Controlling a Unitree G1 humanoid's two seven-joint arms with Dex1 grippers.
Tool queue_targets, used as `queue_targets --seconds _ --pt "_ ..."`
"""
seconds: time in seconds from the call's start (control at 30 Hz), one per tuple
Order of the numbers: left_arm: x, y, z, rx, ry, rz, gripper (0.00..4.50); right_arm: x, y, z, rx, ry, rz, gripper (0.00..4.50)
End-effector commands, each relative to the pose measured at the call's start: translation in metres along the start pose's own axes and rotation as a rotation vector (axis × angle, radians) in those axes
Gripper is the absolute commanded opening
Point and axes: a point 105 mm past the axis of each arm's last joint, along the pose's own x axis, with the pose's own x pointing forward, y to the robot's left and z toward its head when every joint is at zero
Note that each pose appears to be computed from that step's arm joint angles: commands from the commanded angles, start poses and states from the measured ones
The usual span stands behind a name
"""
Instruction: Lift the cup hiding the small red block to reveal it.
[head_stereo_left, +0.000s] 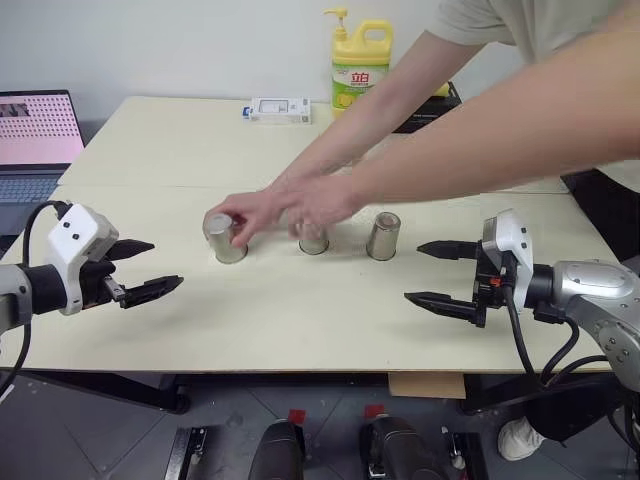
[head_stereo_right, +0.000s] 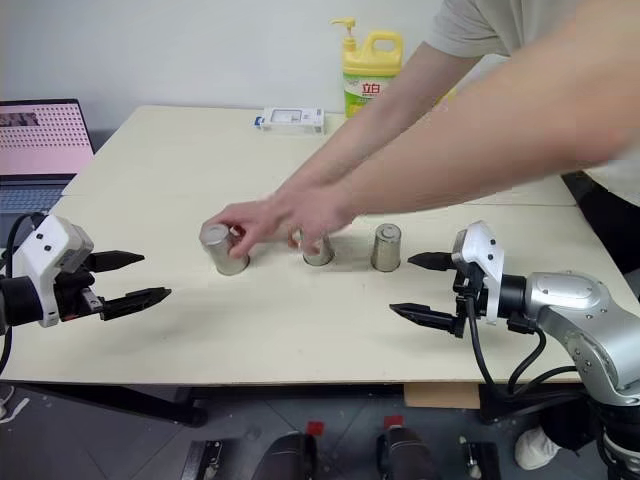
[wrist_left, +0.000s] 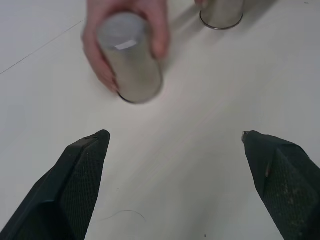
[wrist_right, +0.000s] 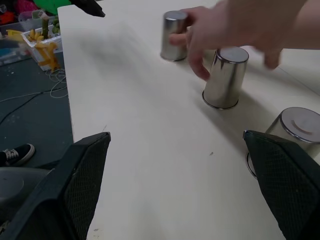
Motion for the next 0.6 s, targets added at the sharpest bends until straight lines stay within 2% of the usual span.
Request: queue_targets --seconds 0.03,0.4,0.6 --pt "-0.002 0.003 0.009 0.030 -0.014 0.009 4.49 -0.001 0.003 0.011 -0.058 -0.022 0.005 4.50" --pt "0.002 0.000 0.014 0.034 -0.031 -0.010 4.49 0.004 -0.002 0.016 -0.055 -0.050 -0.027 4.50" --pt "0.010 -0.007 0.022 0.052 -0.051 -0.041 4.49 0.023 -0.001 0.019 -0.042 -0.074 -0.015 4.50"
